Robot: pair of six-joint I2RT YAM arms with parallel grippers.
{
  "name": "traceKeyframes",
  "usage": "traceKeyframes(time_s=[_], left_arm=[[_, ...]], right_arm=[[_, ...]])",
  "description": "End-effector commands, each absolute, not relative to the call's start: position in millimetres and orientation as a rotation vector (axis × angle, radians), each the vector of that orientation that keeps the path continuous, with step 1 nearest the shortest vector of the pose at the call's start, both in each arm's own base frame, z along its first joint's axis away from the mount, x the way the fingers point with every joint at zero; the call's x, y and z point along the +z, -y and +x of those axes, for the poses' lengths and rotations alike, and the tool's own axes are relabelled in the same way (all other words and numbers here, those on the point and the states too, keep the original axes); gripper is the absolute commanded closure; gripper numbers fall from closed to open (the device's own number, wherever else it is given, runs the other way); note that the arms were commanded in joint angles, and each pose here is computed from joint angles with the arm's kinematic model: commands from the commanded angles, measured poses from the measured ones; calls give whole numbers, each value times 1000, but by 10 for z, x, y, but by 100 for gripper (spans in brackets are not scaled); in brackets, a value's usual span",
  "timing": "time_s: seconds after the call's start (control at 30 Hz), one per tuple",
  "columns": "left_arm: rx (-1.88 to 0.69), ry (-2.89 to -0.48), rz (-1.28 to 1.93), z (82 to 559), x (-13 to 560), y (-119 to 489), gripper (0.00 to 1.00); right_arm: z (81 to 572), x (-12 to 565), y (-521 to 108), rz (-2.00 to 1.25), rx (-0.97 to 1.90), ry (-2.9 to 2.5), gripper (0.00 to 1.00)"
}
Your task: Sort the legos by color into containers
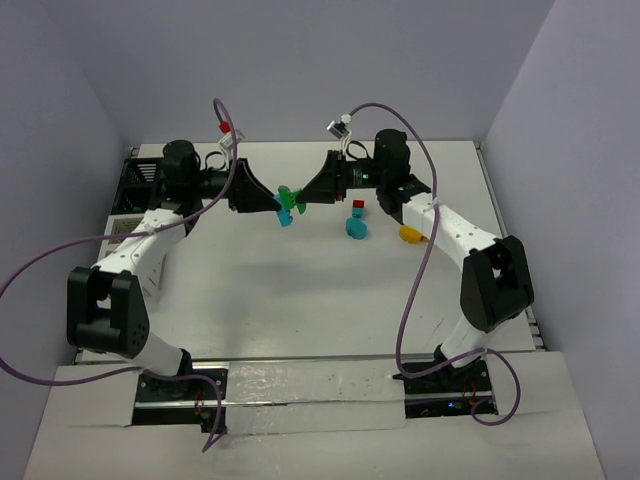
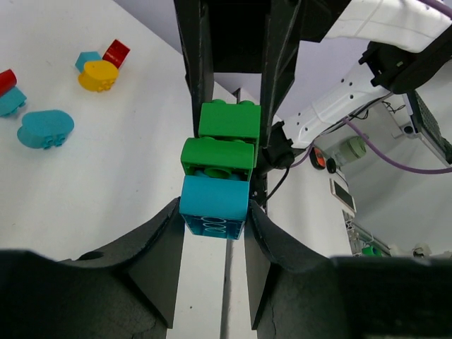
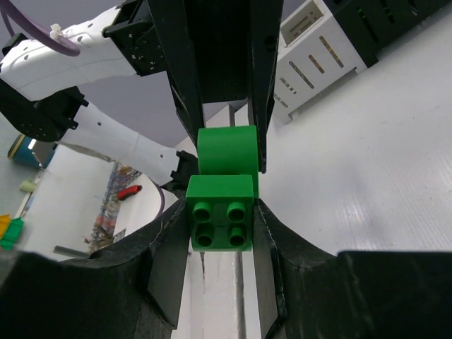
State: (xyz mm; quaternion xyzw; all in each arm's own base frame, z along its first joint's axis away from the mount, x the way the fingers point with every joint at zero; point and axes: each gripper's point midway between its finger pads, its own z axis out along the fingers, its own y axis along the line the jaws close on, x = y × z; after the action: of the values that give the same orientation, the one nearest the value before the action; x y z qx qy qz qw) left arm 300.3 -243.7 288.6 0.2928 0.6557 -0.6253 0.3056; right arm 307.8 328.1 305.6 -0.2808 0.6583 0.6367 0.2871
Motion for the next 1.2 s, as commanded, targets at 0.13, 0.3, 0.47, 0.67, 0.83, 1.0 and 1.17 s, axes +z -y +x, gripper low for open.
traceKeyframes(time_s=[0.13, 0.3, 0.47, 0.67, 0.83, 1.0, 1.17], left_arm=[[-1676, -1597, 863, 2847, 3286, 2469, 100], [-1686, -1588, 867, 2821, 3314, 2481, 100], [-1684, -1586, 852, 2845, 3325, 2491, 100], [-1680, -1591, 840, 2872, 3294, 2495, 100], [-1670, -1585, 839, 2894, 3310, 2474, 100], [-1658, -1581, 822, 2949, 3337, 2433, 100], [-1646, -1572, 811, 2995, 3376, 2419, 100]], right_arm=[[2936, 3331, -3311, -843, 1684, -1641, 100], [2962, 3380, -3323, -831, 1679, -1622, 100], [2924, 3462, -3342, -833, 1709, -1594, 100], [2794, 3603, -3353, -838, 1762, -1555, 100], [2760, 3636, -3340, -840, 1781, -1556, 100], [2727, 3632, -3336, -852, 1794, -1554, 100], [2712, 3571, -3336, -862, 1783, -1571, 100]])
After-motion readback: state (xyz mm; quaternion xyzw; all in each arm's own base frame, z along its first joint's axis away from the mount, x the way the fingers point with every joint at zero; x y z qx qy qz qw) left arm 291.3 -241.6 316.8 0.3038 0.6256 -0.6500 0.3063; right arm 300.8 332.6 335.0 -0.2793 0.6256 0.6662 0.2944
